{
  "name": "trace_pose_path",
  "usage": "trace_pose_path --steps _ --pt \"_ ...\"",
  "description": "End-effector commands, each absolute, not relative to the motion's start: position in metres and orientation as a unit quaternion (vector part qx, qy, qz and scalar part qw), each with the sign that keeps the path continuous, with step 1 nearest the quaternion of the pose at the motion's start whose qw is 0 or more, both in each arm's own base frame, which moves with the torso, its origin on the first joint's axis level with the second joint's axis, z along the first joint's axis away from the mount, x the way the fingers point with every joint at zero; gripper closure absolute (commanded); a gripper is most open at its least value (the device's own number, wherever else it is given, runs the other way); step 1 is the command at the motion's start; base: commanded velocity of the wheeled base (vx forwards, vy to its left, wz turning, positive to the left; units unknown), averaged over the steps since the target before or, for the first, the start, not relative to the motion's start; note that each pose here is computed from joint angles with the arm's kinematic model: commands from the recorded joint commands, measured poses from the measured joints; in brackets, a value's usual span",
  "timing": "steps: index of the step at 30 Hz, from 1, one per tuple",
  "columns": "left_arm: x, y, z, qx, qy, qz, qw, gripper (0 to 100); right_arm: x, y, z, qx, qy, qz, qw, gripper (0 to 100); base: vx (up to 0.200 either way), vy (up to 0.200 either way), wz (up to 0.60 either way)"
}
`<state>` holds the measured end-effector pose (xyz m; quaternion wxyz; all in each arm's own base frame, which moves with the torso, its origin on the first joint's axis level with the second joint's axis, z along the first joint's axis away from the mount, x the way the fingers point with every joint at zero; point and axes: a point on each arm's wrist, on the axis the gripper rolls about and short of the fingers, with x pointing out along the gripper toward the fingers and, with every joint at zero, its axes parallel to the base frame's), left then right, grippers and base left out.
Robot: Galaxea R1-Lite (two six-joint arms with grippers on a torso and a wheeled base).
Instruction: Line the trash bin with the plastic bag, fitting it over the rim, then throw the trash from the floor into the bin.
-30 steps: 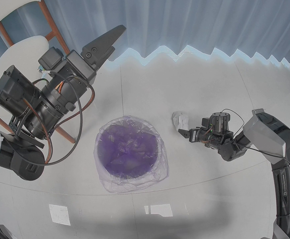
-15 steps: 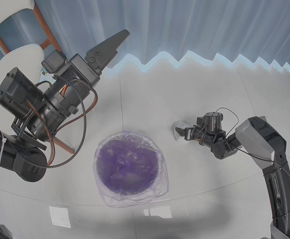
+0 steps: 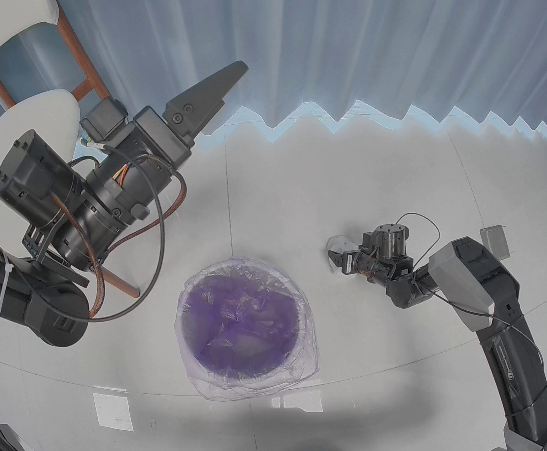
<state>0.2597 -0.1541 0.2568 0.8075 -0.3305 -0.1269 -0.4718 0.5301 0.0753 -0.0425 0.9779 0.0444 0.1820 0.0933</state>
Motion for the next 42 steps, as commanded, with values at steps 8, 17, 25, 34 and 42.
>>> trace_pose_path --steps 8,17,25,34,42 --pt "0.254 -0.161 0.258 -0.331 -0.125 -0.483 0.801 0 0.536 0.061 -0.035 0.058 0.162 0.062 0.983 100 0.0 0.0 0.0" --pt "0.24 -0.151 0.278 -0.31 -0.169 -0.485 0.8 0 0.467 0.04 0.099 0.258 0.13 0.069 0.955 100 0.0 0.0 0.0" --pt "0.237 -0.15 0.28 -0.309 -0.174 -0.487 0.798 0 0.343 0.053 0.162 0.283 0.165 0.175 0.928 100 0.0 0.0 0.0" --pt "0.232 -0.148 0.286 -0.309 -0.184 -0.49 0.794 0 0.263 0.094 0.202 0.312 0.163 0.283 0.892 100 0.0 0.0 0.0" --pt "0.225 -0.143 0.296 -0.308 -0.202 -0.491 0.79 0 0.249 0.131 0.191 0.3 0.204 0.343 0.866 100 0.0 0.0 0.0"
